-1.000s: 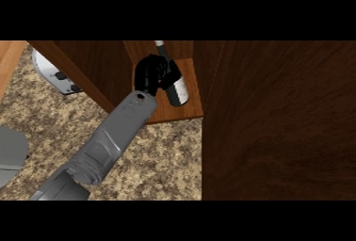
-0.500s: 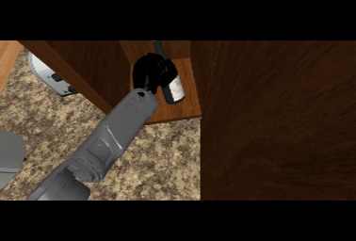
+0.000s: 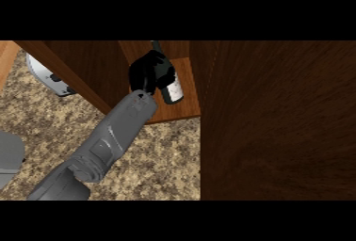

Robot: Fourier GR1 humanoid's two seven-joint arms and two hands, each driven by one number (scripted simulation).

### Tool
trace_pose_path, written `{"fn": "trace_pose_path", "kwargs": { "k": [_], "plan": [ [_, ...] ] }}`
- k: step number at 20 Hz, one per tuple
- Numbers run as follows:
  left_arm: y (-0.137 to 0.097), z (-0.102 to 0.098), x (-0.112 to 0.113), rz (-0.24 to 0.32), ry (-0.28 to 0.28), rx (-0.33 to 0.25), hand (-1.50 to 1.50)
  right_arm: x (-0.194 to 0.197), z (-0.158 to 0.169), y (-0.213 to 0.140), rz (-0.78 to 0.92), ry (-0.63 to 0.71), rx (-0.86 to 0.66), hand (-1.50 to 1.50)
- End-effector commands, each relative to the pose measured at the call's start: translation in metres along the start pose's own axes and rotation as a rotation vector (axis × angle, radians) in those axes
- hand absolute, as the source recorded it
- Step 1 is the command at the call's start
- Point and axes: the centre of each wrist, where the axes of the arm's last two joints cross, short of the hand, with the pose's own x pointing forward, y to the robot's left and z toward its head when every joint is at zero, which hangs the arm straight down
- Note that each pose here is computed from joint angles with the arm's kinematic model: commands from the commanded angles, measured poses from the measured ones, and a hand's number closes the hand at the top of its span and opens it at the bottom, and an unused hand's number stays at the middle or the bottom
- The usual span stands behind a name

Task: Pick up the wine, place it into the cabinet and close the cabinet

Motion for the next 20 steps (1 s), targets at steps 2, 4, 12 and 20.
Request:
{"fn": "trace_pose_path", "kwargs": {
  "k": [2,4,12,20],
  "plan": [
    [-0.003,0.005,-0.016,-0.072,0.030,-0.001,-1.50,0.010,0.001,0.006,-0.022,-0.027,0.017,-1.50],
    [-0.002,0.003,-0.012,-0.062,0.038,-0.004,-1.50,0.016,0.004,0.010,-0.032,-0.021,-0.010,-1.50],
    [-0.004,0.008,-0.003,0.085,0.010,-0.016,-1.50,0.010,0.003,0.011,-0.045,-0.026,-0.009,-1.50],
    [-0.004,0.012,0.008,0.254,-0.059,0.013,-1.50,0.013,-0.004,0.011,-0.033,-0.016,0.007,-1.50]
  ]
}}
